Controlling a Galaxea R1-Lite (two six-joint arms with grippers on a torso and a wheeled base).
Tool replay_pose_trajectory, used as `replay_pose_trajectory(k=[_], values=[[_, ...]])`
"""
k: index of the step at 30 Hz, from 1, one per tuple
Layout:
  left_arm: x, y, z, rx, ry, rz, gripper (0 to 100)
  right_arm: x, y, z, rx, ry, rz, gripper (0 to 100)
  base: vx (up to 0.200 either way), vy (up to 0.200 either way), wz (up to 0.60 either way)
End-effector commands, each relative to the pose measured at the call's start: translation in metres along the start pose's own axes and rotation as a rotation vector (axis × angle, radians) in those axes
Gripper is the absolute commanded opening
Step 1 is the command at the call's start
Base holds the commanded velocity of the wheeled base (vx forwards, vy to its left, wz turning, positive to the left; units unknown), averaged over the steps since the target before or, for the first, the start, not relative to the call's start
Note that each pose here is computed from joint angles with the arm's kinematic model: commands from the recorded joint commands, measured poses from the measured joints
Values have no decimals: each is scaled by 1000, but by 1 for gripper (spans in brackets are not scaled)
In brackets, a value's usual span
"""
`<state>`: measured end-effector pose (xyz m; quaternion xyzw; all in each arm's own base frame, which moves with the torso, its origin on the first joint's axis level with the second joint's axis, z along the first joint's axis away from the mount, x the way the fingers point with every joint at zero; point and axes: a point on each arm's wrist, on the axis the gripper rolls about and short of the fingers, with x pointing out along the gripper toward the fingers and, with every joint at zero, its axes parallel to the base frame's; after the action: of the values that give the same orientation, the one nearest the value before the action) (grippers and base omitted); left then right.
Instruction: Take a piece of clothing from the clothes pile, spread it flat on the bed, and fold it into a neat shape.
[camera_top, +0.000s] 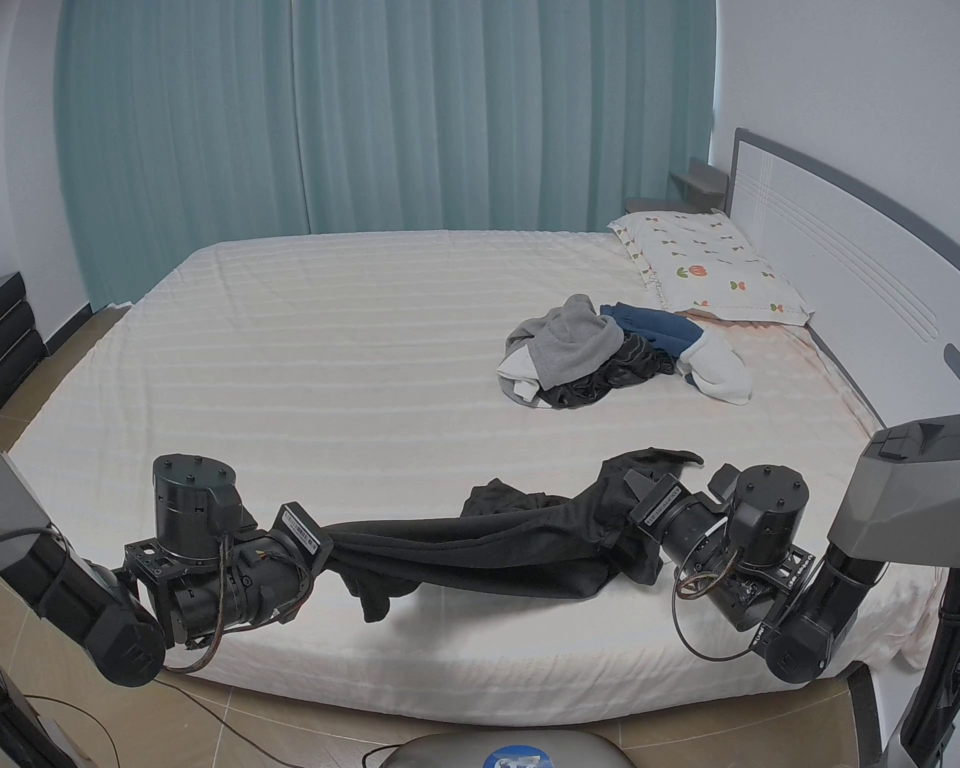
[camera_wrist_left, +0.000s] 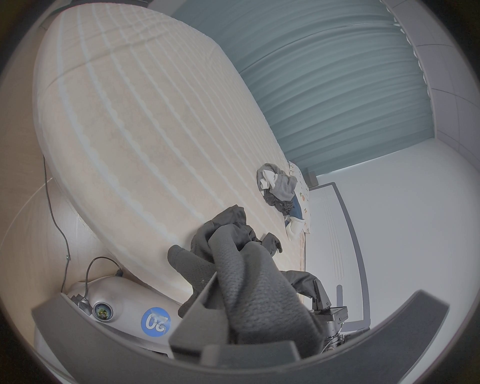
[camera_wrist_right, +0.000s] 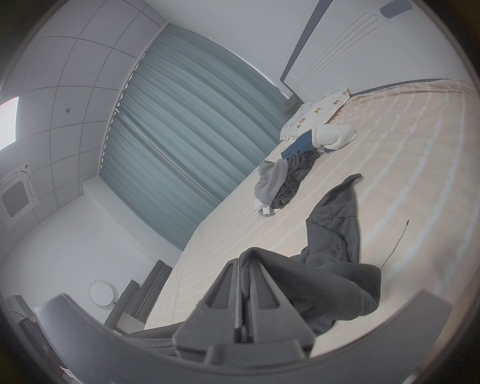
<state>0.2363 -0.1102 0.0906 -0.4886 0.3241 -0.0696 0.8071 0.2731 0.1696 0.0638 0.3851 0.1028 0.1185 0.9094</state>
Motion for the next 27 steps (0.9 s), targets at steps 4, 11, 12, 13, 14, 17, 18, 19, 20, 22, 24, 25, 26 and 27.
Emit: replay_pose_trajectory(k=[4, 11, 12, 13, 14, 17, 18, 19, 20, 22, 24, 25, 26, 27], values=[[-1, 0, 0, 0, 0, -1, 0, -1, 9, 4, 46, -15, 42, 0, 0, 200, 0], [-1, 0, 0, 0, 0, -1, 0, -1, 12, 3, 65, -13, 49, 0, 0, 200, 0], [-1, 0, 0, 0, 1, 0, 0, -1, 12, 3, 66, -13, 49, 0, 0, 200, 0], [-1, 0, 0, 0, 1, 0, 0, -1, 12, 3, 66, -13, 49, 0, 0, 200, 0], [-1, 1, -1, 0, 3, 1, 0, -1, 12, 3, 66, -13, 49, 0, 0, 200, 0], [-1, 1, 0, 0, 2, 0, 0, -1, 11, 4, 68, -15, 47, 0, 0, 200, 0], [-1, 0, 0, 0, 1, 0, 0, -2, 11, 4, 68, -14, 48, 0, 0, 200, 0], [-1, 0, 0, 1, 1, 0, 0, -2, 11, 4, 68, -14, 48, 0, 0, 200, 0], [-1, 0, 0, 1, 0, -1, 0, -2, 12, 4, 70, -13, 51, 0, 0, 200, 0], [-1, 0, 0, 1, 0, -1, 0, -2, 11, 4, 69, -12, 50, 0, 0, 200, 0], [-1, 1, -1, 1, 1, 2, 0, -2, 11, 5, 70, -14, 50, 0, 0, 200, 0], [-1, 1, -1, 1, 1, 2, 0, -2, 11, 5, 70, -14, 50, 0, 0, 200, 0], [-1, 0, 0, 1, 1, 0, 0, -2, 11, 5, 70, -15, 49, 0, 0, 200, 0], [-1, 0, 0, 1, 0, -1, 0, -2, 11, 5, 70, -15, 49, 0, 0, 200, 0]])
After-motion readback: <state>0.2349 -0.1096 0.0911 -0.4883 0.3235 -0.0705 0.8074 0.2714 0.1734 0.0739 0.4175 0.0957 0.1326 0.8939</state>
